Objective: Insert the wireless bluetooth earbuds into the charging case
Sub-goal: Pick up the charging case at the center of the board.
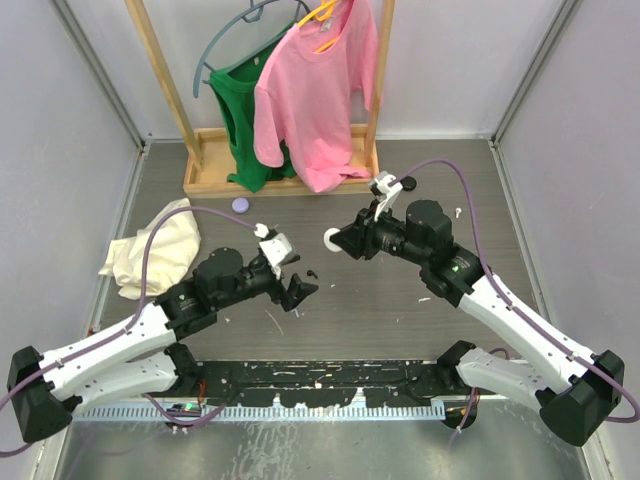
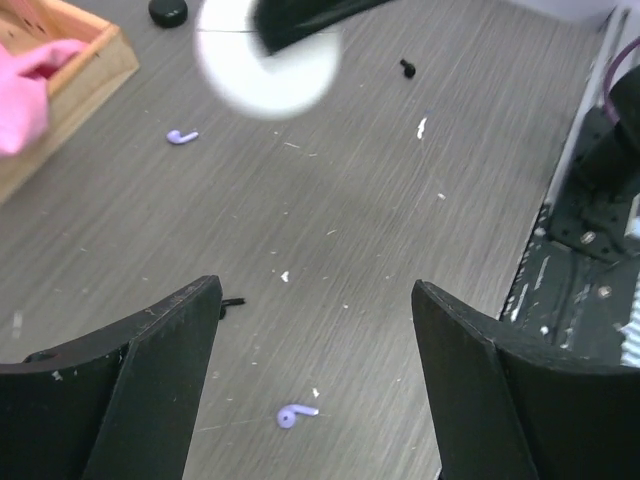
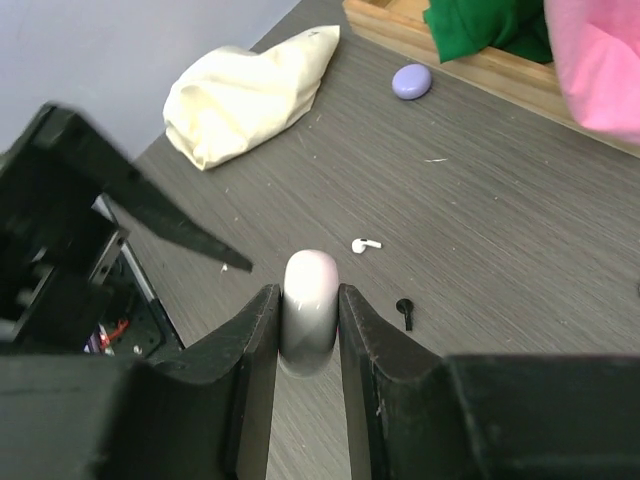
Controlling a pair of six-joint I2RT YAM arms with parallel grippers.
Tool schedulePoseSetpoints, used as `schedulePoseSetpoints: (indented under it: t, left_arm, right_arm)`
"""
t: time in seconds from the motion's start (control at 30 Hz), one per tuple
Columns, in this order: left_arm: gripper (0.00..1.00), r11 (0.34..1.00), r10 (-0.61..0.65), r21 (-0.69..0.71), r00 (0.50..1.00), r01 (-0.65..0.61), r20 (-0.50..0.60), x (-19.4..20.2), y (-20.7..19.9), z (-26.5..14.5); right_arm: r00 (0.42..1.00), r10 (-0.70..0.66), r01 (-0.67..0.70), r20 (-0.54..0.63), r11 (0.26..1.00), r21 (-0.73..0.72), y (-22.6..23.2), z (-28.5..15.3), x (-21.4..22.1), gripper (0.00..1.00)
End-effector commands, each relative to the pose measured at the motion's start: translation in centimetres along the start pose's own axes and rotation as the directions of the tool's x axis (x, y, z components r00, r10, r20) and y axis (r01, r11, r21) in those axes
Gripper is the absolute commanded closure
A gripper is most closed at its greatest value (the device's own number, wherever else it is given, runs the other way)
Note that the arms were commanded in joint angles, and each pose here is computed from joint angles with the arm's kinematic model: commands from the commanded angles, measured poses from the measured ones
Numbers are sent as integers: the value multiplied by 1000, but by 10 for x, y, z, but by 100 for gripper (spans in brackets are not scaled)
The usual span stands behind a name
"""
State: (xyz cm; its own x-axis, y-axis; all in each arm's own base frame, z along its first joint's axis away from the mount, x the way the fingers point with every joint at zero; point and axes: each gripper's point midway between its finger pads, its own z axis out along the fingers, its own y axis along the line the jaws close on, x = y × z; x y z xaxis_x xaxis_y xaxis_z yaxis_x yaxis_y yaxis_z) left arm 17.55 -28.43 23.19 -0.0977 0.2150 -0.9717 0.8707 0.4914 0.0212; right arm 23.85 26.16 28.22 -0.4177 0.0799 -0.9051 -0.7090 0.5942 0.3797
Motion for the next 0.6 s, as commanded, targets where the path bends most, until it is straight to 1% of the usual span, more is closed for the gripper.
schedulePoseSetpoints:
  t: [0.0,0.07,0.2,0.33,0.57]
  left_arm:
    - [21,969,-208,176,957,173,201,-38,-7,-5]
    - [21,961,-237,205,937,187,256,-43,0,-7]
    - [20,938,-280,289,909,190,310,-49,2,-13]
    - [20,934,-262,326,901,147,346,-55,0,-17]
    - [27,930,-231,355,897,90,377,-60,4,-17]
  right_arm:
    - [989,-142,145,36,982,-122,22,-7,-16,99]
    - [987,-159,161,24,973,-163,27,-7,-12,99]
    - [979,-202,201,25,948,-247,39,-7,-8,99]
    - [967,-252,254,48,914,-315,49,-8,-8,99]
    - [946,-317,317,74,844,-434,66,-9,-6,98]
